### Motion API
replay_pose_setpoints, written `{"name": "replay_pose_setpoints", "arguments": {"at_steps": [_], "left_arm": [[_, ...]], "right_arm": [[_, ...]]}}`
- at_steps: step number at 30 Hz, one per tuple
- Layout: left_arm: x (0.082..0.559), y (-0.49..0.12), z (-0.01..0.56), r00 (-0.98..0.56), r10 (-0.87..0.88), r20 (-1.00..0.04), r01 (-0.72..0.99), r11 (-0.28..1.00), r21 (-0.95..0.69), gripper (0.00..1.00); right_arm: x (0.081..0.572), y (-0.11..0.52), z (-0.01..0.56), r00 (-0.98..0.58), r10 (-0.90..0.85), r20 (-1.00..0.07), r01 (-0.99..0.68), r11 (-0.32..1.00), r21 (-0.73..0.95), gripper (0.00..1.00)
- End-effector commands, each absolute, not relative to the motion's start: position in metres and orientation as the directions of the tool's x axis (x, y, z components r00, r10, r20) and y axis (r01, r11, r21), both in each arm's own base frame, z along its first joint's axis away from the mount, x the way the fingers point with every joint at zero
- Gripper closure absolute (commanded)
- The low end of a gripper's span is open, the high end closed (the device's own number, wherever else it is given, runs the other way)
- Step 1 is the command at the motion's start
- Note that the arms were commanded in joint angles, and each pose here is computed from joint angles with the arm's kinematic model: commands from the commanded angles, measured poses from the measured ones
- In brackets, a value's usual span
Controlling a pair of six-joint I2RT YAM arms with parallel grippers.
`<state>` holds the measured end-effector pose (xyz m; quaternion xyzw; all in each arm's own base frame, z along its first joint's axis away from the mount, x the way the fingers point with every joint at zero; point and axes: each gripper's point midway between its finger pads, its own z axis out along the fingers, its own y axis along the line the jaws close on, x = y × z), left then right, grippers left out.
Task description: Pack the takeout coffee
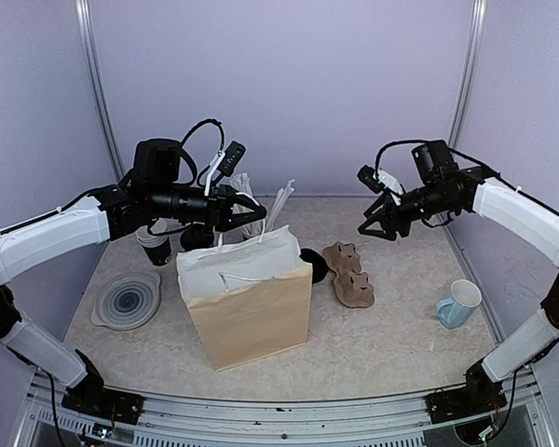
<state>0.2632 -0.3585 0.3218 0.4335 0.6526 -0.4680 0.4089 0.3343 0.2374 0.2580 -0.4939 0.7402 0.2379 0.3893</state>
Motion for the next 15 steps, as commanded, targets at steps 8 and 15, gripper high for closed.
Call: {"name": "replay_pose_setpoints", "arguments": {"at_steps": [8, 15], "left_arm": [[0.281, -0.340, 0.360, -0.184, 0.136, -0.973, 0.902, 0.416, -0.113, 0.38], [0.275, -0.335, 0.364, -0.162, 0.146, -0.976, 0.880, 0.469, -0.076, 0.33]], "right_arm": [[0.341, 0.202, 0.103, -0.532, -0.684, -0.499, -0.803, 0.595, 0.040, 0.01], [0.344, 0.222, 0.072, -0.570, -0.713, -0.408, -0.802, 0.590, 0.088, 0.01]]}}
